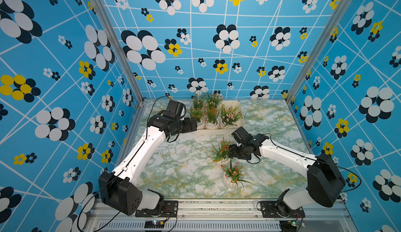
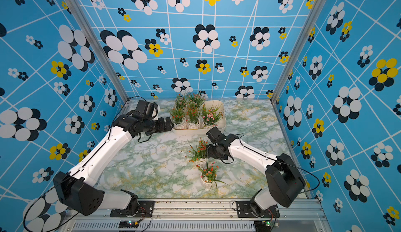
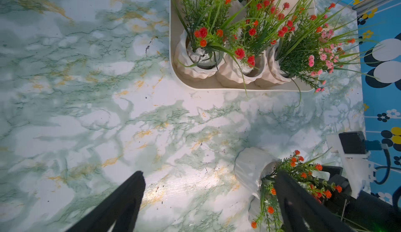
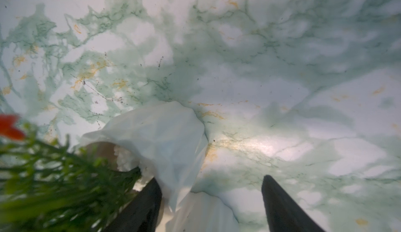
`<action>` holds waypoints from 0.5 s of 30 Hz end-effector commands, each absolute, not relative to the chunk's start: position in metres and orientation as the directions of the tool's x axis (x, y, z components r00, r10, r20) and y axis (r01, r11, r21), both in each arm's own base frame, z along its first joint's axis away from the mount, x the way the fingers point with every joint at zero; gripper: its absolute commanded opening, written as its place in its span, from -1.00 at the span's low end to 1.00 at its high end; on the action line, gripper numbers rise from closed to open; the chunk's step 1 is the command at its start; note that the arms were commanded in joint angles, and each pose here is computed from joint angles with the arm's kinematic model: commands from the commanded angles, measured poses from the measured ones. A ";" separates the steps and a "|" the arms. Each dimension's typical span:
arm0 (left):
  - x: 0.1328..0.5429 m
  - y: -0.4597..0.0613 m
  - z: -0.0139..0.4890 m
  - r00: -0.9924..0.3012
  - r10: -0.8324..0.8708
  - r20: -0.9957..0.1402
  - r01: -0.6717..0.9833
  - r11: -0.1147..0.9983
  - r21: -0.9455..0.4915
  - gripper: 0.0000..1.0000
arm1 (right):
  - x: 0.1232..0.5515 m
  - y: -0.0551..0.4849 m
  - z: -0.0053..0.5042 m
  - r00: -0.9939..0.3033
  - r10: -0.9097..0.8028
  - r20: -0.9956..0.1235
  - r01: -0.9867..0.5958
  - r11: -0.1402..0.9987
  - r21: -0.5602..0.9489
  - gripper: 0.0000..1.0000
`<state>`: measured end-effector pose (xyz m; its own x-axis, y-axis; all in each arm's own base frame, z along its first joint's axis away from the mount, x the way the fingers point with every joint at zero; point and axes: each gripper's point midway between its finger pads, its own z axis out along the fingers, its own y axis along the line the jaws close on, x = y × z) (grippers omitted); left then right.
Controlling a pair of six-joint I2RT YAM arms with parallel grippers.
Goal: Put the potted gypsophila into the storage box
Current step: Pick up the baby's breath potted plant from the center of the board.
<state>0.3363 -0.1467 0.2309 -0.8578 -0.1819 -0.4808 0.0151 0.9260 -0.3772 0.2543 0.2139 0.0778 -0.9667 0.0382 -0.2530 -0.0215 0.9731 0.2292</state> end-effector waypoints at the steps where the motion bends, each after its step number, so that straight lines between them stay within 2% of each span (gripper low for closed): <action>1: 0.333 -0.145 0.230 -0.857 -0.200 -0.475 0.011 0.914 -0.405 0.93 | 0.263 0.221 0.079 -0.961 0.058 -0.271 -0.007 0.972 0.233 0.46; 6: 0.333 -0.142 0.221 -0.865 -0.210 -0.455 -0.004 0.911 -0.411 0.93 | 0.267 0.226 0.076 -0.963 0.039 -0.266 -0.021 0.975 0.220 0.30; 15: 0.334 -0.138 0.210 -0.877 -0.215 -0.431 -0.021 0.911 -0.411 0.93 | 0.270 0.228 0.070 -0.968 -0.027 -0.249 -0.066 0.987 0.150 -0.26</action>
<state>0.3361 -0.1390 0.2133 -0.8726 -0.2061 -0.4429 -0.0134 0.9164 -0.4000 0.2679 0.2347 0.0720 -0.9686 -0.0060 -0.2487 -0.0605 0.9754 0.2122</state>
